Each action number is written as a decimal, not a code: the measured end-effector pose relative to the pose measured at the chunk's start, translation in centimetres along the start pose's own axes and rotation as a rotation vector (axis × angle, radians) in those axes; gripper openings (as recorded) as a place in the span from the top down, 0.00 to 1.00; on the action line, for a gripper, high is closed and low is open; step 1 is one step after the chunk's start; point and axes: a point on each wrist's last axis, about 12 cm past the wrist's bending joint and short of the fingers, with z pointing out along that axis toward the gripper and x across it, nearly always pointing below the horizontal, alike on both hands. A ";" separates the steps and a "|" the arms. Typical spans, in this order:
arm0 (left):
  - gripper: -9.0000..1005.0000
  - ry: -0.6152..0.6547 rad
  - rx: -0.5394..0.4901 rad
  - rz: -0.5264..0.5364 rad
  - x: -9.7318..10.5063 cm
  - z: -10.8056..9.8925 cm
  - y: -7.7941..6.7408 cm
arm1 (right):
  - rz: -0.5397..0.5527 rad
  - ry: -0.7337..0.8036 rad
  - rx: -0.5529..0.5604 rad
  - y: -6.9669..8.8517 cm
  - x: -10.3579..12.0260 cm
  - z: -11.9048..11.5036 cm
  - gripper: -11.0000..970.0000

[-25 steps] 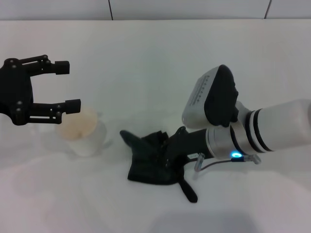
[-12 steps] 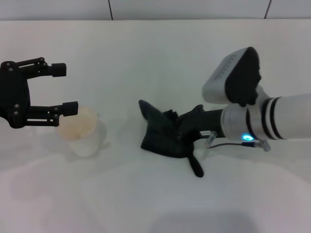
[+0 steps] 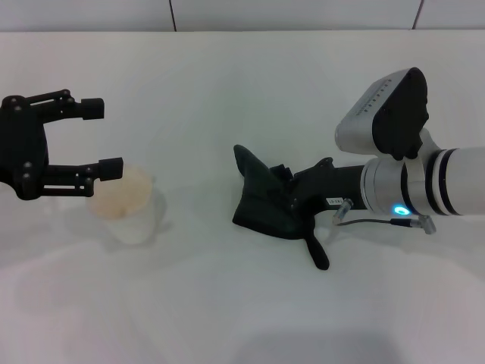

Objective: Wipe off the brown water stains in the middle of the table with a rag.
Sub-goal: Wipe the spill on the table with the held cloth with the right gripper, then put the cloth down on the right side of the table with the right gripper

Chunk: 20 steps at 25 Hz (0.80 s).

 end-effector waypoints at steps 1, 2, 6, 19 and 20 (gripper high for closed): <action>0.11 0.000 0.000 0.000 0.0 0.0 0.0 | -0.002 0.000 -0.005 0.1 0.0 -0.1 0.82; 0.11 0.000 -0.001 0.000 0.0 0.0 0.0 | -0.003 -0.001 -0.007 0.2 0.0 -0.2 0.82; 0.11 0.000 -0.003 0.000 0.0 0.0 0.0 | 0.000 -0.002 -0.020 0.0 0.2 -1.1 0.81; 0.11 -0.010 -0.007 0.000 0.0 0.0 0.0 | -0.006 0.013 -0.053 -1.9 1.7 -4.7 0.79; 0.11 -0.010 -0.007 0.000 0.0 0.0 0.0 | -0.005 0.008 -0.046 -2.2 1.7 -5.1 0.79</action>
